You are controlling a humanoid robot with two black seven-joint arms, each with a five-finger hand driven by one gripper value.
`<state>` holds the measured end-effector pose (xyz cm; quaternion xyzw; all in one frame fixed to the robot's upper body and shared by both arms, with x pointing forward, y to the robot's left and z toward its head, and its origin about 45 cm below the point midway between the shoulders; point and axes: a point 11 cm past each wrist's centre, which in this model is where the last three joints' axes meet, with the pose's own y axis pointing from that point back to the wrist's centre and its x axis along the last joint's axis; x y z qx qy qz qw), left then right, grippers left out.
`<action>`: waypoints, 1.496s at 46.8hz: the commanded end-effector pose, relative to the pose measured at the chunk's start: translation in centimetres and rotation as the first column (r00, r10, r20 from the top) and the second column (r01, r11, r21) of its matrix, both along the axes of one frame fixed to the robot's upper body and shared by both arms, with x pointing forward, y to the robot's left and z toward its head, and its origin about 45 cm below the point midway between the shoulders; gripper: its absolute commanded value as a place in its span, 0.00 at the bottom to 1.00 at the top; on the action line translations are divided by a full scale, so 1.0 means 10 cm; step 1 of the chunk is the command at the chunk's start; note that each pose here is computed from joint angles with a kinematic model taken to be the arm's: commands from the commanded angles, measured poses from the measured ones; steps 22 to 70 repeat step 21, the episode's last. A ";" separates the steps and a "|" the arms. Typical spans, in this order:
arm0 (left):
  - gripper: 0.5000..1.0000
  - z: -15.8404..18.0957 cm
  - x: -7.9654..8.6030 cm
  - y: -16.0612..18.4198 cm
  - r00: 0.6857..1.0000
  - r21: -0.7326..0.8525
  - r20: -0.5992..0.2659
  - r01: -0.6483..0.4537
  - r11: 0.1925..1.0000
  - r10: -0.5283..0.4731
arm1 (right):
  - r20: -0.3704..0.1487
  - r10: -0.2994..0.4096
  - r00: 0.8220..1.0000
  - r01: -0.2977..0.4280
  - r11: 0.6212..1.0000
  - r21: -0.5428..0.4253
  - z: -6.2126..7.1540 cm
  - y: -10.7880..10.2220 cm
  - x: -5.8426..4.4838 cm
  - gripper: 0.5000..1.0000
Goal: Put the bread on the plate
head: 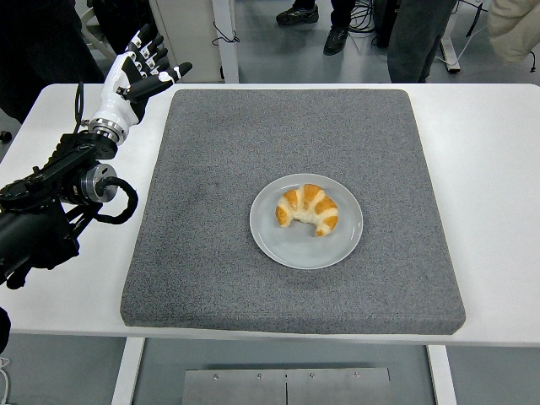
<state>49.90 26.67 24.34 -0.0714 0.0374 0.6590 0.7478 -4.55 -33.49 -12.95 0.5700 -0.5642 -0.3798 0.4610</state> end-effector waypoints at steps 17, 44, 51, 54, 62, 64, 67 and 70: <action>0.93 -0.12 -0.05 -0.04 1.000 -0.007 -0.016 0.005 1.000 -0.006 | 0.000 -0.001 1.000 0.001 1.000 0.002 0.00 0.01 0.00 1.00; 0.93 -0.12 -0.05 -0.05 1.000 -0.007 -0.016 0.007 1.000 -0.007 | -0.002 0.002 1.000 -0.002 1.000 0.003 0.00 0.01 -0.01 1.00; 0.93 -0.12 -0.05 -0.05 1.000 -0.007 -0.016 0.007 1.000 -0.007 | -0.002 0.002 1.000 -0.002 1.000 0.003 0.00 0.01 -0.01 1.00; 0.93 -0.12 -0.05 -0.05 1.000 -0.007 -0.016 0.007 1.000 -0.007 | -0.002 0.002 1.000 -0.002 1.000 0.003 0.00 0.01 -0.01 1.00; 0.93 -0.12 -0.05 -0.05 1.000 -0.007 -0.016 0.007 1.000 -0.007 | -0.002 0.002 1.000 -0.002 1.000 0.003 0.00 0.01 -0.01 1.00; 0.93 -0.12 -0.05 -0.05 1.000 -0.007 -0.016 0.007 1.000 -0.007 | -0.002 0.002 1.000 -0.002 1.000 0.003 0.00 0.01 -0.01 1.00; 0.93 -0.12 -0.05 -0.05 1.000 -0.007 -0.016 0.007 1.000 -0.007 | -0.002 0.002 1.000 -0.002 1.000 0.003 0.00 0.01 -0.01 1.00; 0.93 -0.12 -0.05 -0.05 1.000 -0.007 -0.016 0.007 1.000 -0.007 | -0.002 0.002 1.000 -0.002 1.000 0.003 0.00 0.01 -0.01 1.00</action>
